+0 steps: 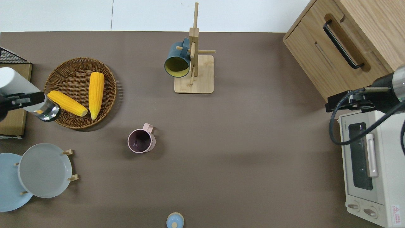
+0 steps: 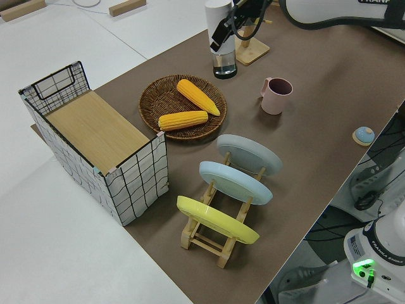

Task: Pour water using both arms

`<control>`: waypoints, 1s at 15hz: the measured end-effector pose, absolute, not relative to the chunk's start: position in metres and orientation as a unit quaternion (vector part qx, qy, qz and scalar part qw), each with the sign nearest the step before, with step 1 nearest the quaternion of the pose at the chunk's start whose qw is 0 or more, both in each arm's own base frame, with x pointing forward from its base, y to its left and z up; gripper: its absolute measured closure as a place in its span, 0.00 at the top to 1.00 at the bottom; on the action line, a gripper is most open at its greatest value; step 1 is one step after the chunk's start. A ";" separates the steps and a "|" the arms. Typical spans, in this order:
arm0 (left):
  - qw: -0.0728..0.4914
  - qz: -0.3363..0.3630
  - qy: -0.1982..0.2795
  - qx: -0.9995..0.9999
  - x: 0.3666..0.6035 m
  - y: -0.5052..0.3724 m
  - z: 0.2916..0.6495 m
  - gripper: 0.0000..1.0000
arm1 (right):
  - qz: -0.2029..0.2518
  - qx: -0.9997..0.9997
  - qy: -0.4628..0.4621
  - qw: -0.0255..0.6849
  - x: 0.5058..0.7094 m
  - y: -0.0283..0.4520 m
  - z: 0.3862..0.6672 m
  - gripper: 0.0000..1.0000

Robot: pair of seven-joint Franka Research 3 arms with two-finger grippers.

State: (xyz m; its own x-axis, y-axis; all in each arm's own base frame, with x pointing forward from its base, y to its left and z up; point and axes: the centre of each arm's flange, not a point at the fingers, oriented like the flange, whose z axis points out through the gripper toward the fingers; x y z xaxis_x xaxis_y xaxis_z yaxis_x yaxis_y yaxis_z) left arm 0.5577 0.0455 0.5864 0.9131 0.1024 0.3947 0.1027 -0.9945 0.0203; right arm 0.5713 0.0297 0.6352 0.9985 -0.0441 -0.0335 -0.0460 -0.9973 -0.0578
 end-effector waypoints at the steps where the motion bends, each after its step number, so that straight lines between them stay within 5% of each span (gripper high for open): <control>1: 0.003 -0.209 -0.056 -0.976 0.567 0.059 0.592 0.63 | 0.016 -0.999 0.023 0.029 0.571 0.030 0.635 1.00; 7: 0.033 -0.256 -0.063 -0.964 0.618 0.167 0.626 0.63 | 0.016 -0.999 0.023 0.029 0.571 0.030 0.635 1.00; 15: 0.039 -0.319 -0.071 -0.944 0.627 0.264 0.615 0.63 | 0.016 -0.999 0.023 0.029 0.571 0.030 0.635 1.00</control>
State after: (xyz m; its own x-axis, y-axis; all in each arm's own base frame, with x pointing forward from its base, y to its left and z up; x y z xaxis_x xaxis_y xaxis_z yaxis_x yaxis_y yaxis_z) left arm 0.6266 0.2637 0.6146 0.7867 0.1099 0.6075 0.1598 -0.9867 -0.0284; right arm 0.5713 0.0297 0.6352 0.9985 -0.0441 -0.0335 -0.0460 -0.9973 -0.0578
